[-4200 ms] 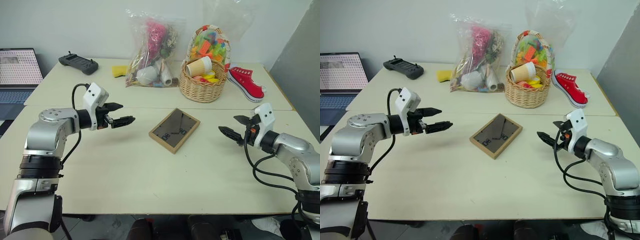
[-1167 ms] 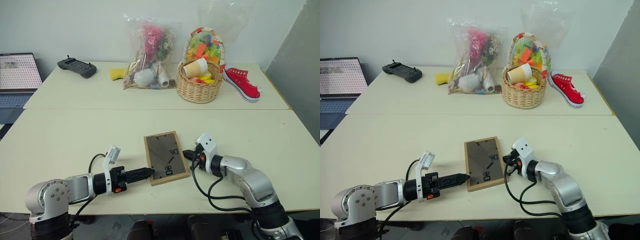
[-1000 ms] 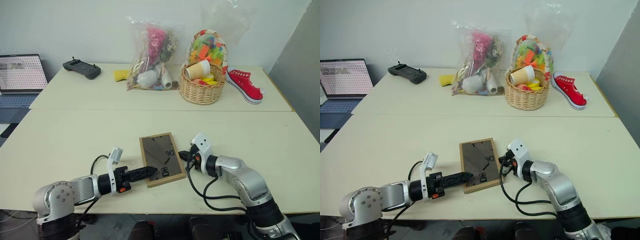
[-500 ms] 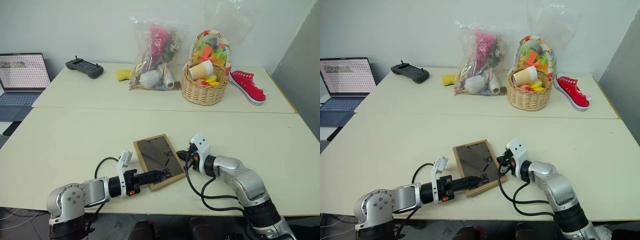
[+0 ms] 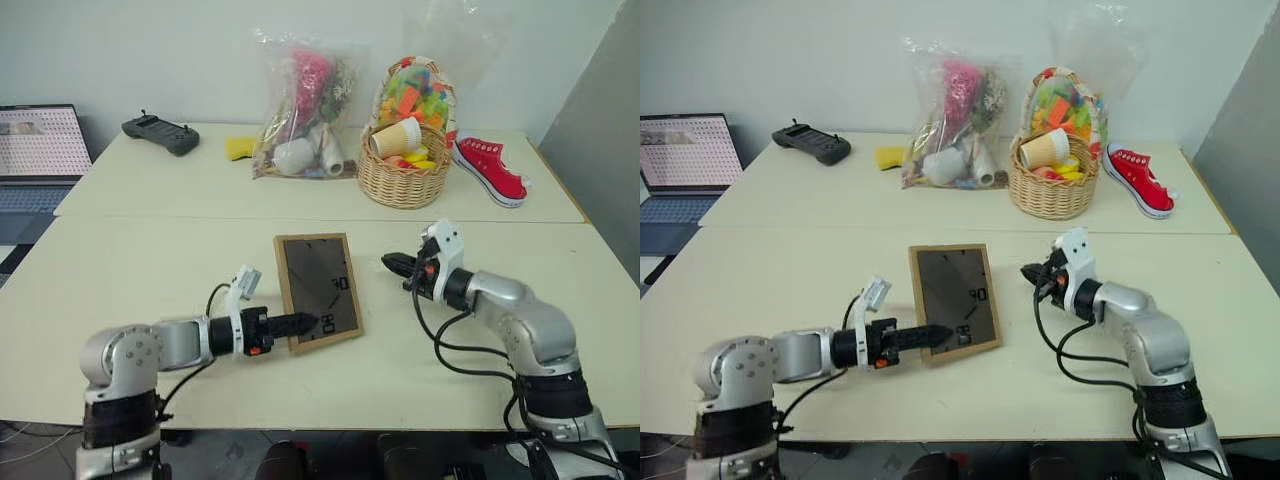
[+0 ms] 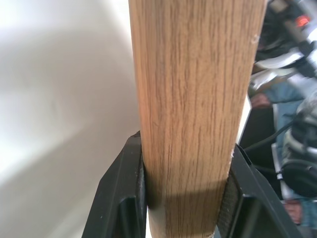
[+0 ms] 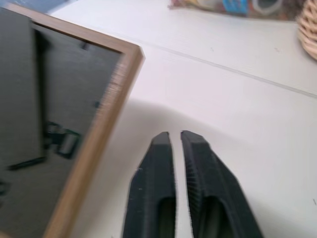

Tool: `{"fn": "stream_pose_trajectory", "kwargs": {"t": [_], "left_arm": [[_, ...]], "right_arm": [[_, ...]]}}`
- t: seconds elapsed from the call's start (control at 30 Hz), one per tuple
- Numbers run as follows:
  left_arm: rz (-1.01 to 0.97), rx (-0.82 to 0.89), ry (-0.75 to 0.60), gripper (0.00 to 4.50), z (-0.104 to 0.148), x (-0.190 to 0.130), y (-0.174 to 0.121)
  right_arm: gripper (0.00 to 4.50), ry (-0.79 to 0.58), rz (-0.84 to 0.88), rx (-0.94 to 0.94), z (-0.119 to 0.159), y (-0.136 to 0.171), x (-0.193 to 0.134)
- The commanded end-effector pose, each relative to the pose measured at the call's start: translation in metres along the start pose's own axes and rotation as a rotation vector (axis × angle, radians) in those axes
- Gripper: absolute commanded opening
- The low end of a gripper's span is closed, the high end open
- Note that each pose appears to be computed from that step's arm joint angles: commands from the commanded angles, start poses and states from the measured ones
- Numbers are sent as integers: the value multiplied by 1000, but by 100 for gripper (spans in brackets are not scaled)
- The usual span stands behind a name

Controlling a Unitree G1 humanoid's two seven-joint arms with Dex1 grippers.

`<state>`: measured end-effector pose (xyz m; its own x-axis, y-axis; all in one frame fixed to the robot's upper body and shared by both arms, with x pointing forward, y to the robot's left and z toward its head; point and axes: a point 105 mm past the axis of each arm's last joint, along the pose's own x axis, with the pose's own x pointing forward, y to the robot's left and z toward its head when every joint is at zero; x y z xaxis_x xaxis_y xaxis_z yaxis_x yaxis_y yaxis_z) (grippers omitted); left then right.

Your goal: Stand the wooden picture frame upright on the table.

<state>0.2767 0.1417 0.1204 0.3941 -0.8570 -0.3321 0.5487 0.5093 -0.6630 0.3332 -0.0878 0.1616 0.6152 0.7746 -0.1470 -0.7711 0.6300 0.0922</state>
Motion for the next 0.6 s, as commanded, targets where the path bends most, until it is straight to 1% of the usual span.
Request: {"fn": "stream_pose_trajectory", "kwargs": {"t": [0.03, 0.07, 0.13, 0.2, 0.27, 0.47, 0.5, 0.6], "left_arm": [[-58, 167, -22, 128, 34, -10, -14], [-56, 187, -18, 128, 39, -11, -13], [-23, 314, -11, 128, 54, -13, -11], [16, 388, -23, 128, 67, -12, -6], [30, 419, -36, 128, 75, -8, -4], [4, 464, -45, 128, 83, 1, -11], [-1, 469, -45, 128, 83, 1, -12], [-9, 477, -50, 128, 85, 1, -15]], "right_arm": [[128, -112, 179, -11, 42, 21, -4], [150, -118, 203, -6, 46, 24, -2], [201, -155, 268, 5, 61, 34, 7], [252, -169, 300, 3, 69, 40, 15], [306, -173, 313, -8, 73, 44, 24], [431, -195, 322, -46, 85, 56, 50], [445, -197, 332, -52, 86, 59, 53], [445, -198, 374, -68, 85, 71, 59]]}}
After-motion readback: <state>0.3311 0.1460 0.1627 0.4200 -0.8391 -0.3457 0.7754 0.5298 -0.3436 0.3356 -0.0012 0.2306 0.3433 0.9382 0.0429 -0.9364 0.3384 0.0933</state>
